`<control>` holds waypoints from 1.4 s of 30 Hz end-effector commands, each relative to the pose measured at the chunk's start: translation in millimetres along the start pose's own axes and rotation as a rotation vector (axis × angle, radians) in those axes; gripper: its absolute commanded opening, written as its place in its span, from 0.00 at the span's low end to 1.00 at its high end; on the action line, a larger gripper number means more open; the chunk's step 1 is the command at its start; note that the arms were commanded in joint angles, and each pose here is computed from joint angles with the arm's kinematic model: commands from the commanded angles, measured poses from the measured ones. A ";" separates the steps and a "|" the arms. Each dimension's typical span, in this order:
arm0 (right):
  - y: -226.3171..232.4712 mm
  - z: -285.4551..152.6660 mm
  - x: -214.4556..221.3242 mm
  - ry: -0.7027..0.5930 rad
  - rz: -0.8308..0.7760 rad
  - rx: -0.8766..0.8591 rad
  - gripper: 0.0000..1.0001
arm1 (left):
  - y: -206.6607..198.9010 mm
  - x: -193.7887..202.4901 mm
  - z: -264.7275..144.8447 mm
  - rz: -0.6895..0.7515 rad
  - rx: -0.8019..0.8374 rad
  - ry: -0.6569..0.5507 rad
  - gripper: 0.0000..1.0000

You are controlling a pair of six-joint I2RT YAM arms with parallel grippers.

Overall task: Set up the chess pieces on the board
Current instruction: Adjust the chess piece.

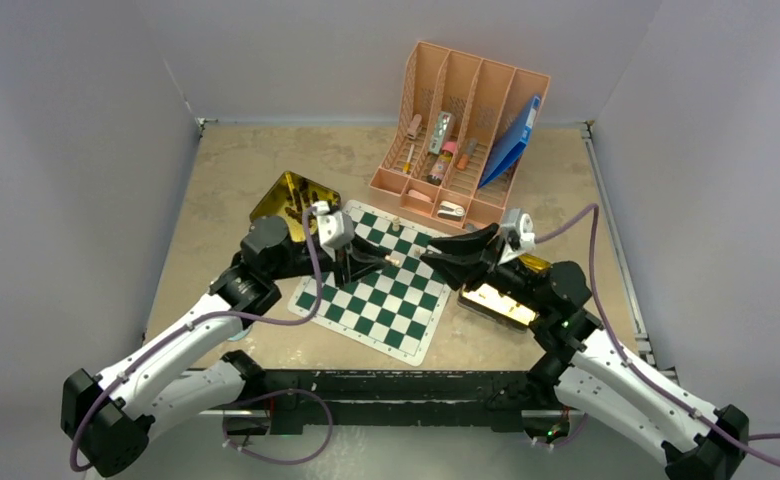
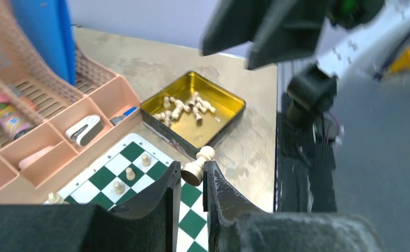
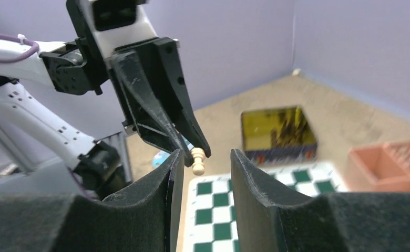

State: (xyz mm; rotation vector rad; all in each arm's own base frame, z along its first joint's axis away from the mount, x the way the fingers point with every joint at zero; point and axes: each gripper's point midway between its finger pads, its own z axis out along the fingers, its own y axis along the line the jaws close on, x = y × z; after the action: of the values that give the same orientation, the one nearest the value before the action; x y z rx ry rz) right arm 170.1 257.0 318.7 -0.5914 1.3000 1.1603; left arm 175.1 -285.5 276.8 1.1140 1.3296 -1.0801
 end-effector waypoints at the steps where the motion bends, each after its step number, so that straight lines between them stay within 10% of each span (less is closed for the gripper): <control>1: 10.3 6.4 -42.6 -0.182 -0.359 -0.088 0.40 | 23.3 -56.7 -5.8 -0.277 -0.210 -0.193 0.00; 16: 56.2 12.6 -36.8 -0.182 -0.571 -0.417 0.42 | -17.7 -82.7 -13.8 -0.493 -0.042 -0.273 0.00; 42: 47.1 27.7 -26.2 -0.137 -0.533 -0.381 0.26 | -22.3 -64.6 -3.3 -0.634 0.012 -0.214 0.00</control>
State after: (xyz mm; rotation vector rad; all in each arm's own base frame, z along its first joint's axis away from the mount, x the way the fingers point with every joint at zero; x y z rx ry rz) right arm 147.0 296.3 330.3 -1.0898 0.8328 1.0157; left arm 160.4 -287.7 320.9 0.5486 1.6027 -1.5629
